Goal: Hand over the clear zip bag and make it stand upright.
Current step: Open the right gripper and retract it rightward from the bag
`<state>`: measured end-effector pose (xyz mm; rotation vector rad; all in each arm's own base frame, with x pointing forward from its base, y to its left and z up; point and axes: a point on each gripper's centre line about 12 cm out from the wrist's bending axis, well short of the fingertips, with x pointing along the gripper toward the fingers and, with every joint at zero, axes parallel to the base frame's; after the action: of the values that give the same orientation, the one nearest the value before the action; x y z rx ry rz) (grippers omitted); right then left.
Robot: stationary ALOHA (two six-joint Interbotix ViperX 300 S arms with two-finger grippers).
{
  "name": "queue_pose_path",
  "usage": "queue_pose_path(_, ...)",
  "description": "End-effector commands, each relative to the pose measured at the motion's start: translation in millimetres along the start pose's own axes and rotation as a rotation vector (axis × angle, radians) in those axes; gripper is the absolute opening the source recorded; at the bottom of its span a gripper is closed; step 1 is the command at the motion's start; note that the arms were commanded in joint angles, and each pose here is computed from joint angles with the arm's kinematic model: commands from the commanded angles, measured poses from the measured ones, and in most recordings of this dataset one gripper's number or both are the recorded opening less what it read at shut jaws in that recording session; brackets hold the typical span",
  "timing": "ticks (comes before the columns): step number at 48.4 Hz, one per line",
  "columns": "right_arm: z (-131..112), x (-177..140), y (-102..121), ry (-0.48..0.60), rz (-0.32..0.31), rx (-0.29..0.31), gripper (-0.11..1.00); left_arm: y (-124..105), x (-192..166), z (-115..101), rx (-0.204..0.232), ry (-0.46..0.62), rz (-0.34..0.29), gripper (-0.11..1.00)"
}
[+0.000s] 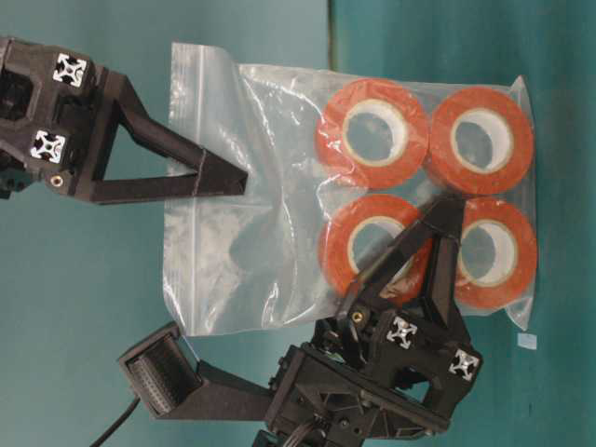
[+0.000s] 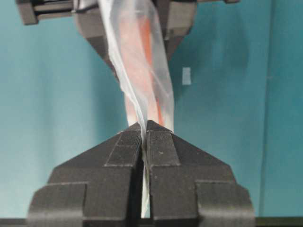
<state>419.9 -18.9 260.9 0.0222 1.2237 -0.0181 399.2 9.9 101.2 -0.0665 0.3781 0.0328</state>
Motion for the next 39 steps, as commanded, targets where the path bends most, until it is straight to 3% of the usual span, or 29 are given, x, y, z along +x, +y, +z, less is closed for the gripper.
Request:
queue_pose_path(1,2.3,-12.2,-0.2,-0.031,0.002,0.016,0.06,-1.6,0.6,5.0,0.005,-0.014,-0.005,0.23)
queue_pose_path(5,2.6,-15.5,0.3,-0.032,0.006,0.020,0.16,-1.7,0.9,5.5,0.005,-0.015,-0.005,0.23)
queue_pose_path(18,1.5,-35.2,1.3,-0.071,0.016,0.035,0.85,-2.3,0.7,6.1,0.008,-0.017,-0.006,0.23)
queue_pose_path(39,-17.9,-87.4,1.8,-0.175,0.016,0.062,0.84,-2.4,0.5,6.7,0.008,-0.018,-0.006,0.23)
